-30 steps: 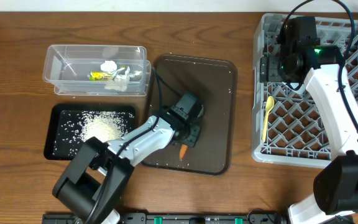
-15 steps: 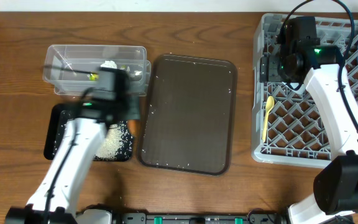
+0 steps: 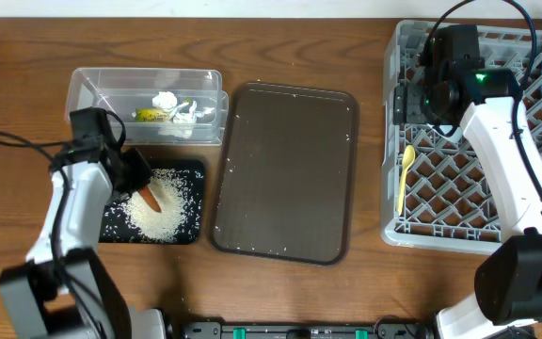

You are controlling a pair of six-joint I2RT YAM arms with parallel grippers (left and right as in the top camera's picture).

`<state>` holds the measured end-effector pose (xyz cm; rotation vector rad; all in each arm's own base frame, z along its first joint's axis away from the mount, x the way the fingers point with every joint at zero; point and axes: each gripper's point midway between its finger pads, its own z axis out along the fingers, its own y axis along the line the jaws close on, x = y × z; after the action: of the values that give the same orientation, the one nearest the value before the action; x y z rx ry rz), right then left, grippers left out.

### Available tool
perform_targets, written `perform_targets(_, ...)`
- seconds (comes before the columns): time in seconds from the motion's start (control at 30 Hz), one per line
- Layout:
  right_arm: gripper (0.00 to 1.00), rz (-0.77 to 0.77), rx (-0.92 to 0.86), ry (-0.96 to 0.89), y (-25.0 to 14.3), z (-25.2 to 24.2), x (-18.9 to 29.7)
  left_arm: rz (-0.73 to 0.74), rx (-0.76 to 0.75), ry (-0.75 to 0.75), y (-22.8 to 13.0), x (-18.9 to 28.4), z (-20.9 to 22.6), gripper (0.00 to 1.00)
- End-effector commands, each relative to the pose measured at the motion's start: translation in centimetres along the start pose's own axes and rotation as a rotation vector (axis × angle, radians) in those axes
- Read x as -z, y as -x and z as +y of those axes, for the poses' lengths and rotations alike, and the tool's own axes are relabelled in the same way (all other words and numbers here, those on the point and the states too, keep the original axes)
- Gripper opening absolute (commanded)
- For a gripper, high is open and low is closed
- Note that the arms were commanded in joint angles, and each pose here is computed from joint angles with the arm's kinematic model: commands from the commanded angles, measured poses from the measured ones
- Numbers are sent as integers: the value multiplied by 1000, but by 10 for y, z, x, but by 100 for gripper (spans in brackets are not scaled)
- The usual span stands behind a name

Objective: Sort waste into correct bins and load items into the dishwasher rack
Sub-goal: 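Carry the carrot left and drop it onto the black tray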

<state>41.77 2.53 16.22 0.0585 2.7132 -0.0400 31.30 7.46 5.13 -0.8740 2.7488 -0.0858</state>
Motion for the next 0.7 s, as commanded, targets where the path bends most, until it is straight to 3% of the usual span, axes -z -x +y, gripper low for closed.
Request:
perform_targets(0.0,89,3,-2,2,0,-2,0,41,21,23,-7,-15,6,15)
perform_targets(0.3,89,3,-2,1,0,-2,0,96,23,47,-14,-40,10,17)
perform_targets(0.43,89,3,-2,1,0,-2,0,82,19,41,-10,-36,8,40)
perform_targets(0.57,89,-1,-32,2,1,-2,0,37,-11,22,0,-14,3,50)
perform_targets(0.67,94,-26,-63,68,9,4,0,-23,-116,-97,7,13,-24,60)
